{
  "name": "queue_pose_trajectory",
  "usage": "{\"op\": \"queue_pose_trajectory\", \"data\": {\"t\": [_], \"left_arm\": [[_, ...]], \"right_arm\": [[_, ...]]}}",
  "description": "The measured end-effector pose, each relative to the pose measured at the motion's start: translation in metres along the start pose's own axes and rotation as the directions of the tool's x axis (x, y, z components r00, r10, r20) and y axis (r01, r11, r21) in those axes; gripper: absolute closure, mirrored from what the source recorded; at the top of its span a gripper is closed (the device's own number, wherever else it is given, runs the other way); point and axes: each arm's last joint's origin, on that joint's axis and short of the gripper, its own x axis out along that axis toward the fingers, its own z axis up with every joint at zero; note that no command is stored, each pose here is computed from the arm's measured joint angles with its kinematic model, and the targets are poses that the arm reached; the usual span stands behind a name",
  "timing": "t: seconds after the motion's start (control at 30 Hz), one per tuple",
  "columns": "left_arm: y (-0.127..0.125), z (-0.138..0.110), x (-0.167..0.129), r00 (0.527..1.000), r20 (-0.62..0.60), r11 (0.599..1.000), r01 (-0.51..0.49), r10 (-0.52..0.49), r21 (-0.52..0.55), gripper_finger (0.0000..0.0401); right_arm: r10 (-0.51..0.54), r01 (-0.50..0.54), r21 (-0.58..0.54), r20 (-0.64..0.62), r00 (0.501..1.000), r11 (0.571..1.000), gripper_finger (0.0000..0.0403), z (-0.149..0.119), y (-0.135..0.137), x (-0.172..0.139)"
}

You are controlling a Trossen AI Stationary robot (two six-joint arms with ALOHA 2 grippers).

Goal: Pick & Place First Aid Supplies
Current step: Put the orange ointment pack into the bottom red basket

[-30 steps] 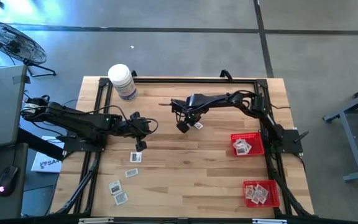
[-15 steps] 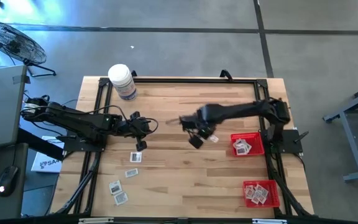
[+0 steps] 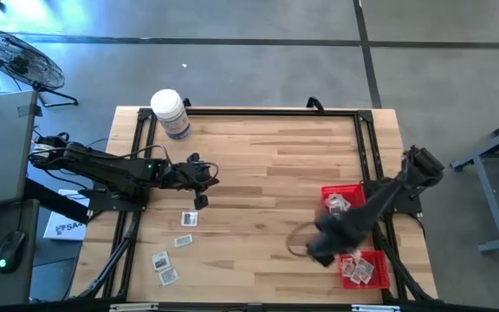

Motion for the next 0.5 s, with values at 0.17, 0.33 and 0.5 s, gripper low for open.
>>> {"op": "queue_pose_trajectory", "data": {"t": [0.17, 0.33, 0.5], "left_arm": [[0.0, 0.001, 0.0, 1.0, 0.009, 1.0, 0.002, -0.002, -0.003, 0.0401], [0.0, 0.002, 0.0, 1.0, 0.016, 1.0, 0.004, -0.004, -0.005, 0.0401], [-0.001, 0.004, 0.0, 0.999, 0.042, 1.0, 0.009, -0.009, -0.012, 0.0401]], "right_arm": [[0.098, -0.095, 0.03, -0.121, 0.988, 0.995, 0.0403, -0.028, -0.002, 0.044], [0.08, -0.071, 0.068, -0.132, 0.988, 0.995, 0.0402, -0.039, -0.009, 0.069], [0.024, -0.008, 0.123, -0.132, 0.991, 0.992, 0.0391, -0.039, -0.019, 0.084]]}}
